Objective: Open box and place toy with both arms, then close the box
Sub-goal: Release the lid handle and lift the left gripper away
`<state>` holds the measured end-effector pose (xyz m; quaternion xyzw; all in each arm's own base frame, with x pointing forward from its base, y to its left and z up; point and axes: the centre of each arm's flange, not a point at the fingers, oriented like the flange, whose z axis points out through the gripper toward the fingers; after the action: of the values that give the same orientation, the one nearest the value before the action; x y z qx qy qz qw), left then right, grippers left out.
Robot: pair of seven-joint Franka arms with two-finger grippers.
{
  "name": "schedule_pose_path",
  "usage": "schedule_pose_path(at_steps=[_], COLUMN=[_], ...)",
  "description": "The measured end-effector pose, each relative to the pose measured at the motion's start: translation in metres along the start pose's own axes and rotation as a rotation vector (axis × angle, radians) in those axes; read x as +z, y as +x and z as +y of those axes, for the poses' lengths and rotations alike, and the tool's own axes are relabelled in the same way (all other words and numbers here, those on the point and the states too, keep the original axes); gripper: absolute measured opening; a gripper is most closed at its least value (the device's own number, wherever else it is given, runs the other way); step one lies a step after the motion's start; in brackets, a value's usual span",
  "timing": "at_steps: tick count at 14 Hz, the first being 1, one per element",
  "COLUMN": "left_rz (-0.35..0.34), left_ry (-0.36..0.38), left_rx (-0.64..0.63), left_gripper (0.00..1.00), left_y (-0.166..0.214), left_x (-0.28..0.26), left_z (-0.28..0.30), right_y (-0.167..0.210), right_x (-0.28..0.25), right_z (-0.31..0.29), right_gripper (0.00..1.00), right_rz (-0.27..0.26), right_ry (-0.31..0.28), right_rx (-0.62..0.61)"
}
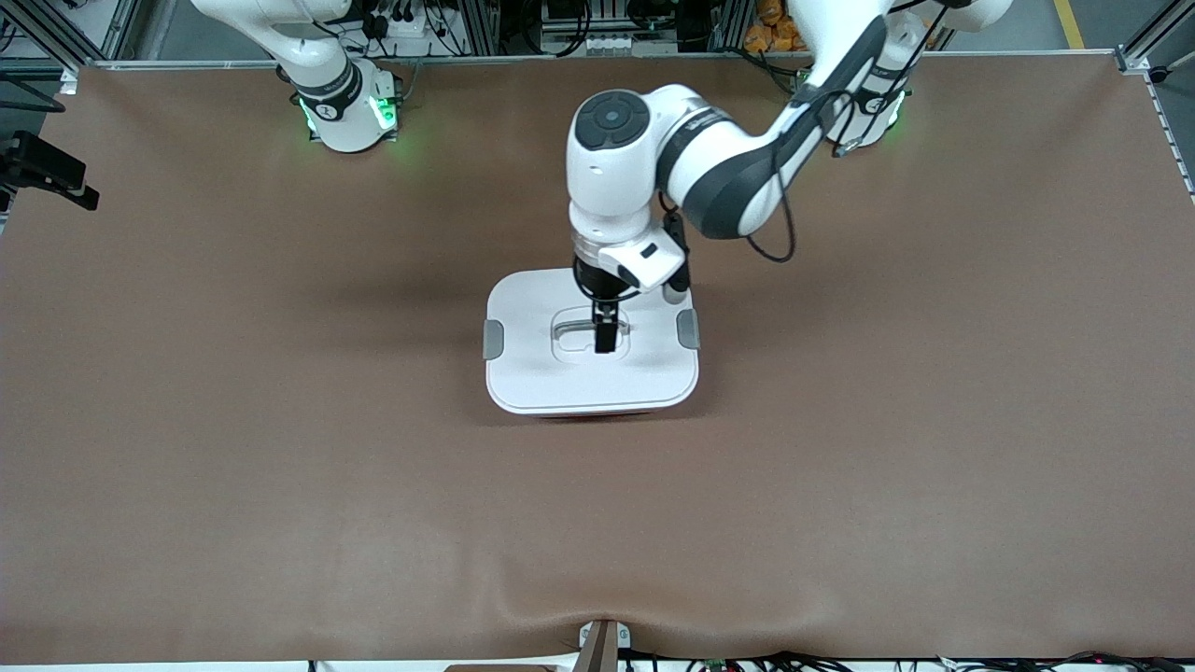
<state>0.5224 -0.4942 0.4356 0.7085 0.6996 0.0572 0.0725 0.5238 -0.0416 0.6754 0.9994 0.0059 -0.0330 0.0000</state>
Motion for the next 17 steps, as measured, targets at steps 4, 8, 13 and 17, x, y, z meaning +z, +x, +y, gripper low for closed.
schedule_pose_path(at_steps=[4, 8, 13, 17], left_rz=[0.022, 0.014, -0.008, -0.021], left_ry=[0.023, 0.039, 0.063, 0.054], left_rx=[0.095, 0.163, 0.198, 0.223], left_gripper=[1.00, 1.00, 1.00, 1.00], left_y=[0.052, 0.105, 0.184, 0.254], left_x=[-0.053, -0.096, -0.124, -0.137], left_z=[0.026, 0.047, 0.079, 0.104], right_y=[0.000, 0.000, 0.000, 0.000], right_x=[0.000, 0.000, 0.000, 0.000], right_z=[0.000, -0.001, -0.001, -0.001], right_gripper=[1.00, 1.00, 1.00, 1.00], right_rz=[0.000, 0.000, 0.000, 0.000], right_ry=[0.000, 0.000, 0.000, 0.000], right_rx=[0.000, -0.001, -0.002, -0.003])
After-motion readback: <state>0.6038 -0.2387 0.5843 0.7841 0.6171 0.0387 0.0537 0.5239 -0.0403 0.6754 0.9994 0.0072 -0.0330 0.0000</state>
